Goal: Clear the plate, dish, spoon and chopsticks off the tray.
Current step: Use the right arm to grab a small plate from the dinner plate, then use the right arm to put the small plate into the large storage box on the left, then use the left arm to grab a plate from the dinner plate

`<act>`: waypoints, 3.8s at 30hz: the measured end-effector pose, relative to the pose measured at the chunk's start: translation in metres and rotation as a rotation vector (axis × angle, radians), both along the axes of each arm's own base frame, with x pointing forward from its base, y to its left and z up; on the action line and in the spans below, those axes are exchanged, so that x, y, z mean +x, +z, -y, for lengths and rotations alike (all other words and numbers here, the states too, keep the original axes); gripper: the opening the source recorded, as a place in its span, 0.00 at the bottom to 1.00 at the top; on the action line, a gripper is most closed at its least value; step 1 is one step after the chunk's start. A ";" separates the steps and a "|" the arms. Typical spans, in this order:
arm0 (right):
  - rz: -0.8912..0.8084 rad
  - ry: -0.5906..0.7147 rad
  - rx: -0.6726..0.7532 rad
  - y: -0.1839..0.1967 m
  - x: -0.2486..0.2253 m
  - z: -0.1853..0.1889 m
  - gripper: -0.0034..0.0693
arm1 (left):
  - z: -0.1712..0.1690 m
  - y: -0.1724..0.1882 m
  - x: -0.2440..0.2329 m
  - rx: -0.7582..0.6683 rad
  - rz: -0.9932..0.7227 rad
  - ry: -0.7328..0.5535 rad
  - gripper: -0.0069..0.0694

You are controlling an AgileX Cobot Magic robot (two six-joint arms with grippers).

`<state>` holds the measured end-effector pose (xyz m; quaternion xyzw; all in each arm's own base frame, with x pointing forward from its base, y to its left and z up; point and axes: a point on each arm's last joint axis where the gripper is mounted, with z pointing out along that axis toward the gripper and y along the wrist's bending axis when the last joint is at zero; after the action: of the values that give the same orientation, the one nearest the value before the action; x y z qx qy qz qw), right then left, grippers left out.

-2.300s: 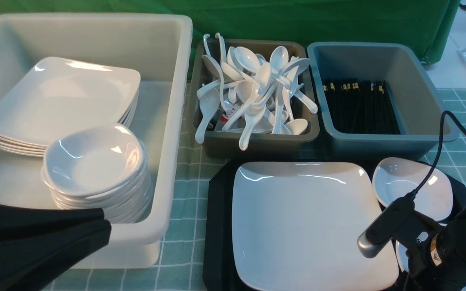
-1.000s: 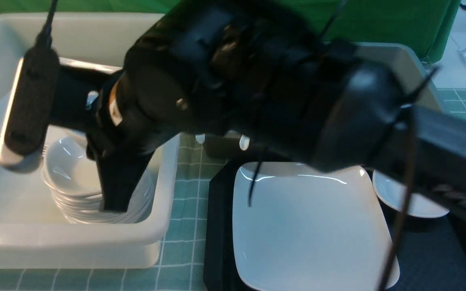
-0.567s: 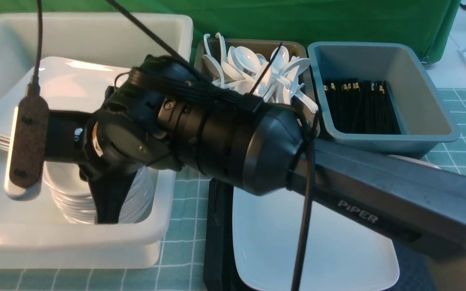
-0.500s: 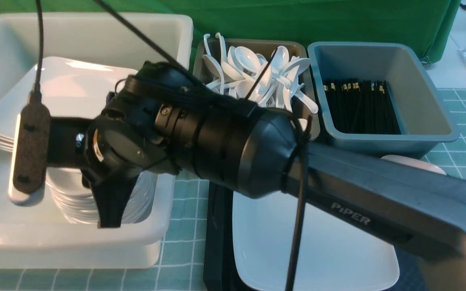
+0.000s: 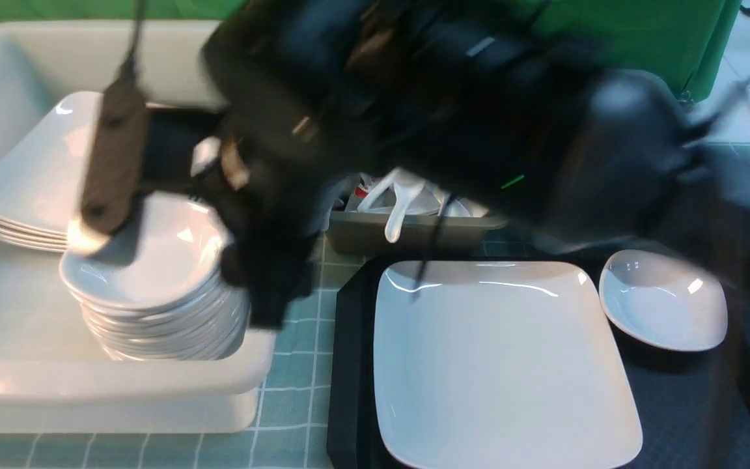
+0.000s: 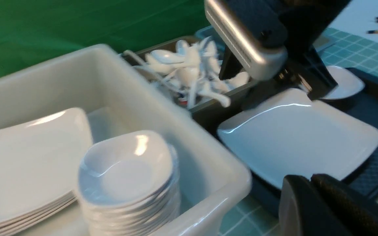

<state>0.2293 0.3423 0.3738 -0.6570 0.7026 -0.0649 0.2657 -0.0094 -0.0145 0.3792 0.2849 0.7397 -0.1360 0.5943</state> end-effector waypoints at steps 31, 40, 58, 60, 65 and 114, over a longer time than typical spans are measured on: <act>-0.215 -0.560 -0.100 -0.206 0.088 0.266 0.70 | 0.040 0.011 0.049 0.026 -0.009 -0.222 0.11; -0.209 -0.534 -0.114 -0.224 0.098 0.264 0.70 | 0.040 0.010 0.048 0.035 -0.024 -0.231 0.11; -0.263 -0.574 -0.174 -0.174 0.049 0.224 0.15 | 0.040 0.007 0.047 0.058 -0.045 -0.242 0.11; -0.233 -0.599 -0.105 -0.144 0.032 0.209 0.13 | 0.040 0.007 0.047 0.069 -0.034 -0.235 0.11; -0.094 -0.505 0.109 -0.060 0.002 0.167 0.13 | 0.039 0.007 0.048 0.081 -0.028 -0.226 0.11; 0.050 -0.085 0.075 0.022 -0.041 0.006 0.37 | 0.018 -0.006 0.033 0.091 -0.177 -0.054 0.11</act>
<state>0.1888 0.3366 0.3959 -0.6143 0.7248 -0.0660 0.3049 0.0235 -0.0327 0.3735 0.3184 0.7867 -0.1431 0.5092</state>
